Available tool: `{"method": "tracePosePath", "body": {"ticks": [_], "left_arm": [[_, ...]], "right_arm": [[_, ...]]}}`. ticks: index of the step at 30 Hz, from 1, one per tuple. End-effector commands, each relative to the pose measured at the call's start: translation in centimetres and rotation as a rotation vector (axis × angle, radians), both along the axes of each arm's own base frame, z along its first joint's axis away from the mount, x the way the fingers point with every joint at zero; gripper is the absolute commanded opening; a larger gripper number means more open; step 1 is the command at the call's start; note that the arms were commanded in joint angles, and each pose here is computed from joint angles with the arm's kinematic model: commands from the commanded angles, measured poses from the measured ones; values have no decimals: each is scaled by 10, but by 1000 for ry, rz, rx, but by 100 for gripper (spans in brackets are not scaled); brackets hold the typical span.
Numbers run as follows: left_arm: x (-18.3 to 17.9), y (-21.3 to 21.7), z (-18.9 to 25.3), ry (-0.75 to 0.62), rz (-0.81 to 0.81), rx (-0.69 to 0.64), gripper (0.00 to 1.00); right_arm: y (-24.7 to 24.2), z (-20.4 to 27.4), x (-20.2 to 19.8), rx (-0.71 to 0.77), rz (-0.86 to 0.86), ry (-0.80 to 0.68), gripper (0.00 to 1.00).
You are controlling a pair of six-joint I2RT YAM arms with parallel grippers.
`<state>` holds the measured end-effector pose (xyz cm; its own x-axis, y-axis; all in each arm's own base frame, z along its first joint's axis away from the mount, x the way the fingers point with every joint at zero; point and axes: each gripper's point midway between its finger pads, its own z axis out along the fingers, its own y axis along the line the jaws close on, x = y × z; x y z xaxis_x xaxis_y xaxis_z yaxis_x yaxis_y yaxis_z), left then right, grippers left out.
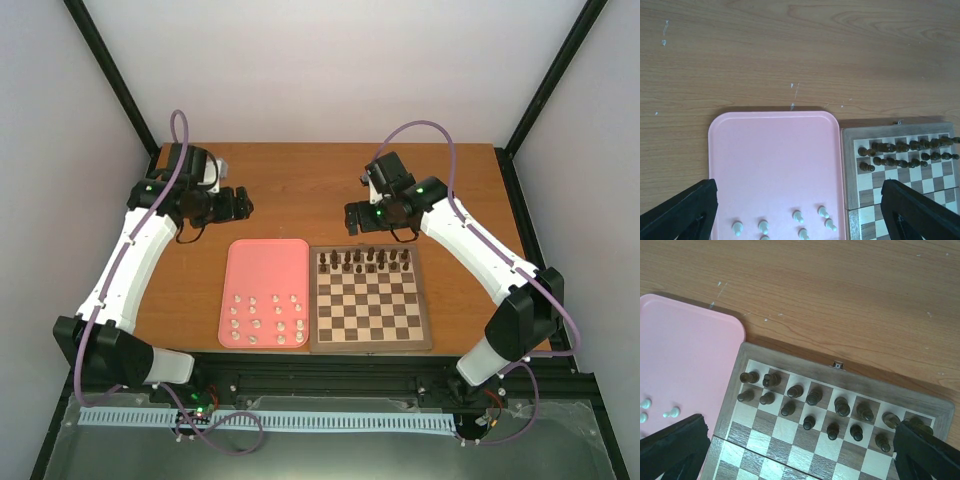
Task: Set up the chess pieces on the board
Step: Pick up the chess piece from the storage box.
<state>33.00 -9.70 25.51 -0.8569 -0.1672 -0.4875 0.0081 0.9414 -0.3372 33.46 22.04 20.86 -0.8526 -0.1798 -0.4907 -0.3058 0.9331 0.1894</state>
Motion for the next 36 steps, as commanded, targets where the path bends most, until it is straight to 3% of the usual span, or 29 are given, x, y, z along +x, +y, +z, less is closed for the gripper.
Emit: {"method": "tracePosePath", "body": {"ticks": [1, 15, 21, 28, 36], "left_arm": [[-4, 2, -8, 22, -35, 36, 100], [11, 7, -12, 38, -38, 98, 100], [5, 8, -21, 59, -29, 92, 100], [-16, 36, -52, 96, 91, 188, 100], [-39, 48, -88, 182, 163, 126, 100]], "right_arm": [[-5, 14, 1, -14, -7, -41, 100], [-9, 19, 16, -60, 9, -118, 100], [21, 10, 10, -49, 101, -80, 99], [103, -16, -37, -124, 309, 8, 85], [166, -44, -88, -135, 466, 82, 61]]}}
